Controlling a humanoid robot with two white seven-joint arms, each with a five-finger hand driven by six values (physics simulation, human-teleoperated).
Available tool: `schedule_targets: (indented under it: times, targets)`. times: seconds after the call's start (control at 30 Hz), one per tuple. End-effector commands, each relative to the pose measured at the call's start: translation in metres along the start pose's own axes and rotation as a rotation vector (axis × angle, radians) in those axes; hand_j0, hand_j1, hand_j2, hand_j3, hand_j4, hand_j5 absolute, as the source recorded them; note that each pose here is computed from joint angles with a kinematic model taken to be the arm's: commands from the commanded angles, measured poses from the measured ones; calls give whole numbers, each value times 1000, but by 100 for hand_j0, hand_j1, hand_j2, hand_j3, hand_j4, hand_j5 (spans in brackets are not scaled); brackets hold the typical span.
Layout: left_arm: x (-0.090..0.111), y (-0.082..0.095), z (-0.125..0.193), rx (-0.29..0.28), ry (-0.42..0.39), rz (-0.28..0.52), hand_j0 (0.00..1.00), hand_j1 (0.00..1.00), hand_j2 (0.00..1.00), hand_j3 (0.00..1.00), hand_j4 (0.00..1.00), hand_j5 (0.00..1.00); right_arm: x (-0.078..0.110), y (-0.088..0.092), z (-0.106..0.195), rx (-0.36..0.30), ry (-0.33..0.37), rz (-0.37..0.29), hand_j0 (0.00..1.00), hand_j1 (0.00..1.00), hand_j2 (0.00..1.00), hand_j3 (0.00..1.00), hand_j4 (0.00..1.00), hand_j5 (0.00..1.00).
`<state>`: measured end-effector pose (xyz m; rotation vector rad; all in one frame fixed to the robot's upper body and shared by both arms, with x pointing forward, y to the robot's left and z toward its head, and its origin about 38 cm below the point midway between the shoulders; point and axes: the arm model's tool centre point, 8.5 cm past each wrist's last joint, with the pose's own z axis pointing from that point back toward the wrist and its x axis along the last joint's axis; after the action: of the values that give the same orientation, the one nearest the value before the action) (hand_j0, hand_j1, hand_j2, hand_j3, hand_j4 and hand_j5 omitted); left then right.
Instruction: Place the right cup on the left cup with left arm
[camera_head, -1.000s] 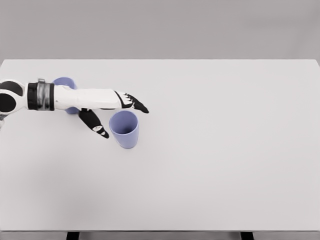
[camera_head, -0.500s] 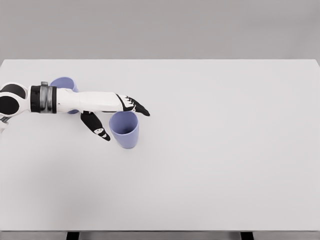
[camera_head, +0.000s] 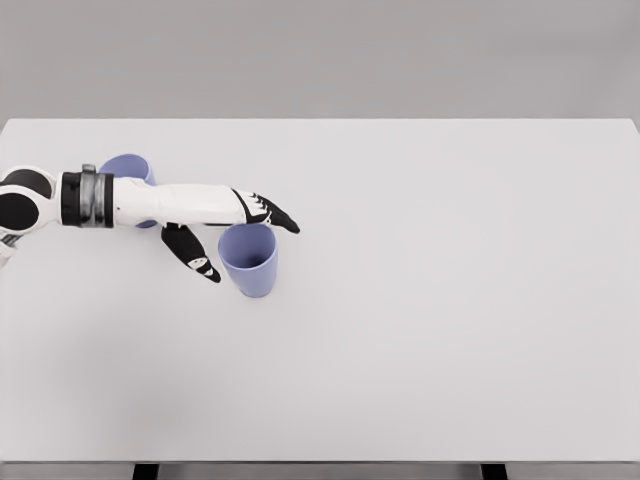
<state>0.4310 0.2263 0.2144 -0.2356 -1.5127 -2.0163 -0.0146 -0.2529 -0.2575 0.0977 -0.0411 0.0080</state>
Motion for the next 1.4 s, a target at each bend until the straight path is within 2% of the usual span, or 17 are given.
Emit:
schedule_targets:
  times: [0.0, 0.3, 0.47, 0.8, 0.93, 0.97, 1.0, 1.07, 1.13, 1.27, 1.37]
  targets:
    - [0, 1, 0, 6, -1, 6, 100, 100, 100, 100, 100, 100, 0, 0, 0, 0, 0, 0, 100, 100, 100, 100, 100, 100]
    - [-1, -1, 1, 5, 4, 8, 100, 100, 100, 100, 100, 100, 0, 0, 0, 0, 0, 1, 100, 100, 100, 100, 100, 100]
    - [-11, -1, -2, -9, 42, -14, 100, 100, 100, 100, 100, 100, 0, 0, 0, 0, 0, 1, 100, 100, 100, 100, 100, 100]
    - [-10, -4, -18, -23, 21, -16, 100, 100, 100, 100, 100, 100, 0, 0, 0, 0, 0, 0, 100, 100, 100, 100, 100, 100]
    - [-16, -16, -18, -33, 38, 1, 100, 100, 100, 100, 100, 100, 0, 0, 0, 0, 0, 1, 100, 100, 100, 100, 100, 100]
    - [-16, -17, -18, -36, 40, -3, 97, 97, 97, 97, 97, 97, 0, 0, 0, 0, 0, 0, 100, 100, 100, 100, 100, 100]
    - [-16, -16, -18, -32, 37, 0, 78, 78, 78, 78, 78, 78, 0, 0, 0, 0, 0, 0, 100, 100, 100, 100, 100, 100]
    - [-16, -15, -18, -26, 35, 2, 60, 60, 60, 60, 60, 60, 0, 0, 0, 0, 0, 0, 100, 100, 100, 100, 100, 100]
    - [-16, -15, -17, -28, 37, 2, 55, 55, 55, 55, 55, 55, 0, 0, 0, 0, 0, 0, 100, 100, 100, 100, 100, 100]
    - [-16, -14, -14, -23, 40, 4, 54, 54, 54, 54, 54, 54, 0, 0, 0, 0, 0, 1, 100, 100, 100, 100, 100, 100]
    - [-13, 0, -2, 20, 43, -5, 54, 54, 54, 54, 54, 54, 0, 0, 0, 0, 0, 0, 100, 100, 100, 100, 100, 100]
